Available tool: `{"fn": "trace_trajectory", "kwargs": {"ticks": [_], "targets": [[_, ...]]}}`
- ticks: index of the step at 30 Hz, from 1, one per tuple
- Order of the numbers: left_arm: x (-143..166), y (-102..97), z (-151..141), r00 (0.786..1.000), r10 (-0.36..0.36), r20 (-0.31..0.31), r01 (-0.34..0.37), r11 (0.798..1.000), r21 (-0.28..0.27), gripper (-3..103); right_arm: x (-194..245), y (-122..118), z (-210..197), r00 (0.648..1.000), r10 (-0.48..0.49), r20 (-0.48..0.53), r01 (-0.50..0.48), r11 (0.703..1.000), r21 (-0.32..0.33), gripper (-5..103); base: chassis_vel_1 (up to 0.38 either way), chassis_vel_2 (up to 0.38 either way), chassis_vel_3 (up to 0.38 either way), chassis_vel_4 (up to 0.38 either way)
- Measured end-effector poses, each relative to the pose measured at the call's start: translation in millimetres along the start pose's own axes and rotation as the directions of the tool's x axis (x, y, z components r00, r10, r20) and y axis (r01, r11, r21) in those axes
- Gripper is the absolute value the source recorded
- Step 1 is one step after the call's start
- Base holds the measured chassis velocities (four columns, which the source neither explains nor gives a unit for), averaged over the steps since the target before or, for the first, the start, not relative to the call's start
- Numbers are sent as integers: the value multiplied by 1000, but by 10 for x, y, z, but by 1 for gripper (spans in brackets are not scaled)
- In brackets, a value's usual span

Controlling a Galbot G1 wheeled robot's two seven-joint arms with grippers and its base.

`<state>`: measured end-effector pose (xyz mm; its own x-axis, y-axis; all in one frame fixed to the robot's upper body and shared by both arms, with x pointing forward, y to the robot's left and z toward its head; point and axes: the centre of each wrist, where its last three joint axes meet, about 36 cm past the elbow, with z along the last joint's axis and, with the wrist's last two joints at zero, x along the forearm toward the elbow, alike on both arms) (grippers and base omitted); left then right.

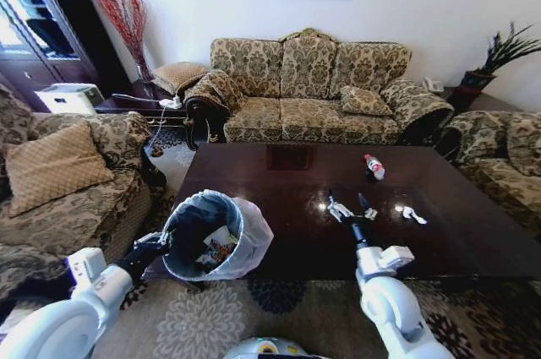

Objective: Move to the front of the table and place the trash on the table into the trash bin.

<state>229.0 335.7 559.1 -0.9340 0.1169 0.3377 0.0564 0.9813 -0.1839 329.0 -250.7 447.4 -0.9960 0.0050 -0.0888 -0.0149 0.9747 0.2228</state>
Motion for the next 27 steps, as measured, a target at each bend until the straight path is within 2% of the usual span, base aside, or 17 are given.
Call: {"fn": "trace_trajectory", "kwargs": {"ticks": [9, 12, 14, 15, 17, 18, 20, 27], "targets": [[-5, -13, 19, 1000, 0, 7, 0, 1000, -5, 0, -78, -166, 207, 998, 54, -30, -54, 998, 10, 100, -300, -280, 280, 269], [-4, -12, 19, 1000, -5, 22, 6, 999, -35, 0, -215, -343, 386, 991, 127, -49, -126, 992, 34, 100, -329, -327, 336, 322], [-4, -12, 18, 1000, -5, 23, 6, 999, -37, 0, -243, -373, 422, 988, 141, -55, -139, 990, 37, 100, -308, -311, 309, 356], [-2, -11, 20, 1000, -4, 24, 5, 999, -37, 0, -364, -470, 555, 976, 204, -76, -201, 979, 46, 100, -296, -287, 293, 311], [-2, -14, 26, 1000, -2, 24, 3, 999, -34, 0, -473, -545, 672, 960, 262, -103, -257, 965, 56, 100, -264, -237, 242, 210], [-2, -14, 26, 1000, -2, 24, 3, 999, -34, 0, -473, -545, 672, 960, 262, -103, -257, 965, 56, 100, -264, -186, 191, 210], [-2, -18, 28, 1000, 0, 24, 1, 999, -32, 0, -546, -593, 771, 943, 305, -133, -298, 952, 67, 100, -91, -150, 137, 83], [-2, -17, 29, 1000, -1, 24, 2, 999, -32, 0, -554, -589, 783, 942, 308, -137, -301, 951, 68, 100, 14, 6, 3, -2]]}}
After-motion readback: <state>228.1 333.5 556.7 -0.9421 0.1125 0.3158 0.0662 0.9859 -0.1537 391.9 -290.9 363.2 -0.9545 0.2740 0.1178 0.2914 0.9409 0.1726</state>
